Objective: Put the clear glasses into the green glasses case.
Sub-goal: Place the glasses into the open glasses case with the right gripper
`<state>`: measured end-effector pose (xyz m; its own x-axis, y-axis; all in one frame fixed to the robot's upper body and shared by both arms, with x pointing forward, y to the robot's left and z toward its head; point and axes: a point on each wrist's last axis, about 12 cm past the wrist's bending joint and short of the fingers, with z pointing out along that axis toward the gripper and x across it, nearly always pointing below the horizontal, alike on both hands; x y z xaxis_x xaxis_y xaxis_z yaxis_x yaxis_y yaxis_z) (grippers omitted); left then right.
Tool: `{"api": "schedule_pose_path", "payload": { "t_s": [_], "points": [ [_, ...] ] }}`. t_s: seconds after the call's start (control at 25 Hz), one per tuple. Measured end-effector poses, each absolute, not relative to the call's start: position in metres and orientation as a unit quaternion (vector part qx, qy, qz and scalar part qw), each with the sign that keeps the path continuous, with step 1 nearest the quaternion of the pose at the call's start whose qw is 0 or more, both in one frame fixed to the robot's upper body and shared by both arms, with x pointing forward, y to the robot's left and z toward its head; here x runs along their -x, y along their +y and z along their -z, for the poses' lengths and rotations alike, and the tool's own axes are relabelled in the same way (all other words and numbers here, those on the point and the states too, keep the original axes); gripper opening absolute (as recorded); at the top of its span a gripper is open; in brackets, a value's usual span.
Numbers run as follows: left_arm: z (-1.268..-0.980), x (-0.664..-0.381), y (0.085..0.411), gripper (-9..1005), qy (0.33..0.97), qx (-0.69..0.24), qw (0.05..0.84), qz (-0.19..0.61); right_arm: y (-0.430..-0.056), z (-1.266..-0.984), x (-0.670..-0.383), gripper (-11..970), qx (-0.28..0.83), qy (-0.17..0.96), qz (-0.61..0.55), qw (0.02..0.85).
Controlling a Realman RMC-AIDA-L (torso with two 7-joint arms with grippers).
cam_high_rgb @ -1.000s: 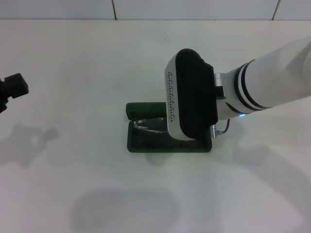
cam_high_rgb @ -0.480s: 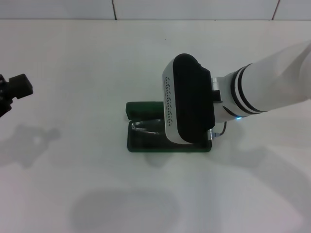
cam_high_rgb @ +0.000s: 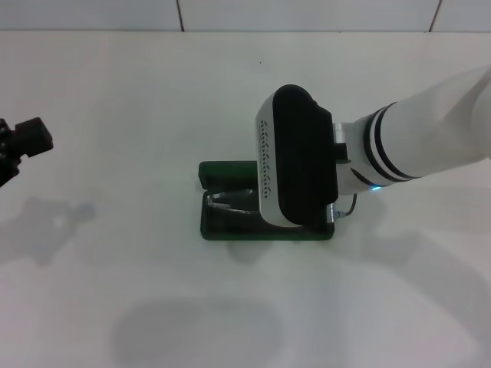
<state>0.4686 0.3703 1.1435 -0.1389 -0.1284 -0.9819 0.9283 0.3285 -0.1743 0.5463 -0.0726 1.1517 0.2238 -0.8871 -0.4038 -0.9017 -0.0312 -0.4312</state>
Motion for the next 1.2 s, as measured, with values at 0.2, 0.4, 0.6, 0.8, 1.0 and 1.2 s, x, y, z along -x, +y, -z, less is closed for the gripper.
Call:
{"api": "schedule_pose_path", "payload": {
  "t_s": [0.2,0.4,0.6,0.8,1.0,1.2],
  "points": [
    [-1.1434,-0.4687,0.3702,36,0.59,-0.339,0.562,0.47,-0.0718,-1.1535,-0.5453,77,0.715,0.629,-0.013,0.305],
    [-1.1435,-0.4691,0.3697,36,0.59,-0.339,0.562,0.47,-0.0716,-1.1537,-0.5451,77,0.711,0.635,-0.015,0.302],
    [-1.1428,-0.4688,0.3688,36,0.589,-0.338,0.563,0.471,-0.0723,-1.1528,-0.5456,77,0.708,0.64,-0.015,0.3],
    [-1.1425,-0.4686,0.3685,37,0.589,-0.337,0.563,0.472,-0.0729,-1.1533,-0.5455,77,0.705,0.644,-0.008,0.296],
    [-1.1423,-0.4685,0.3681,37,0.589,-0.337,0.563,0.472,-0.0713,-1.1539,-0.5432,107,0.71,0.641,-0.006,0.293],
    [-1.1422,-0.4685,0.3682,37,0.589,-0.337,0.563,0.472,-0.0708,-1.1547,-0.5416,143,0.711,0.639,-0.007,0.294]
  ]
}}
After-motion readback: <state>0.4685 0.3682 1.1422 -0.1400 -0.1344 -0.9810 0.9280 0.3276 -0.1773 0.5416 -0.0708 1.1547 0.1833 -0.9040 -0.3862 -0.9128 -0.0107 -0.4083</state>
